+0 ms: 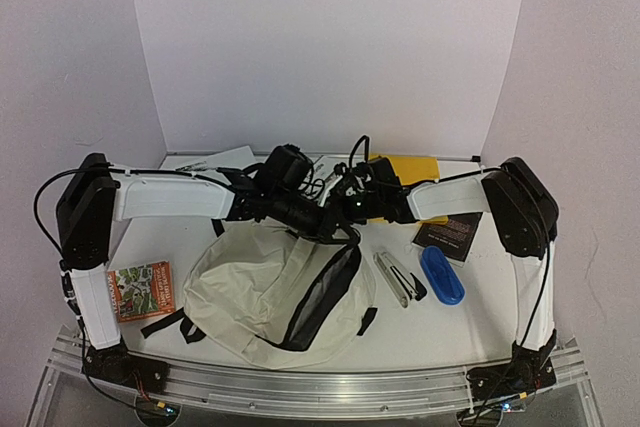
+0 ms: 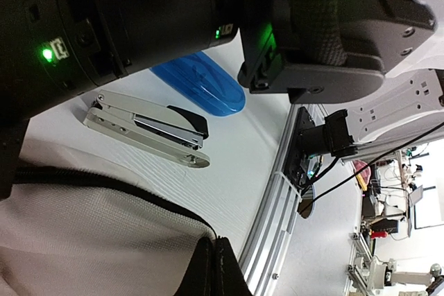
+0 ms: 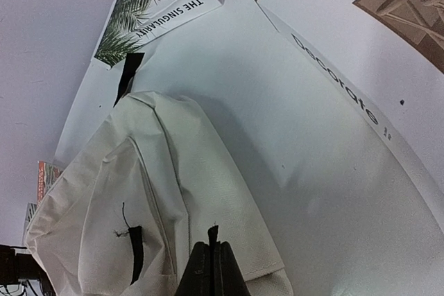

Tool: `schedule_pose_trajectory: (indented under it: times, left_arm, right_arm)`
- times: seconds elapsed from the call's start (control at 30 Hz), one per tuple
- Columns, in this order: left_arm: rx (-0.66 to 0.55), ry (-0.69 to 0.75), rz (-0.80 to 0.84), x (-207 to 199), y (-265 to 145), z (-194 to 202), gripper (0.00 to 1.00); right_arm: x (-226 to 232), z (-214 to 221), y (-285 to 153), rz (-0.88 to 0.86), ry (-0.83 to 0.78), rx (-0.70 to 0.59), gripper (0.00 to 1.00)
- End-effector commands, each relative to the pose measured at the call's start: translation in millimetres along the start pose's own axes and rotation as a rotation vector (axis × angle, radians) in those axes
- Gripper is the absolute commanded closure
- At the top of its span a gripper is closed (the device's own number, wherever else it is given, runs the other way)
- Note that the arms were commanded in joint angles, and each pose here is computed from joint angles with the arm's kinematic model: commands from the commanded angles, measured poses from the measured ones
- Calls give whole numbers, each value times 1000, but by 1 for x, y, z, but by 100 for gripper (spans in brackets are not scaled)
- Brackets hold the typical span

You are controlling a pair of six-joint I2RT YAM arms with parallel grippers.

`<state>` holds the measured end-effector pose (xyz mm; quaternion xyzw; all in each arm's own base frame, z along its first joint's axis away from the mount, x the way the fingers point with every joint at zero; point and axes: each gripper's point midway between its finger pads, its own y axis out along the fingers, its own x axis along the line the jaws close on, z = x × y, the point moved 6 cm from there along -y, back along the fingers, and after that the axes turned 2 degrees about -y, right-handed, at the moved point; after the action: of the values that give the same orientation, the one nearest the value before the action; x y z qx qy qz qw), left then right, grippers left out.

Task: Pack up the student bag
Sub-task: Unzip the student bag at the center of the board.

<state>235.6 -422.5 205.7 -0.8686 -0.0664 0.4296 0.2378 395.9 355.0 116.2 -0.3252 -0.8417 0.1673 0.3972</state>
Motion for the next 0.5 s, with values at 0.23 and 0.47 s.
schedule_pose_trajectory:
  times: [0.23,0.47]
  left_arm:
    - [-200,-66,-171,25,-87,-28,100]
    - [-238,-108,-274,46,-107,-29,100]
  right_arm:
    - [19,-53,-70,152,-27,-249,44]
    - [2,-18,-104,294,59,-166,26]
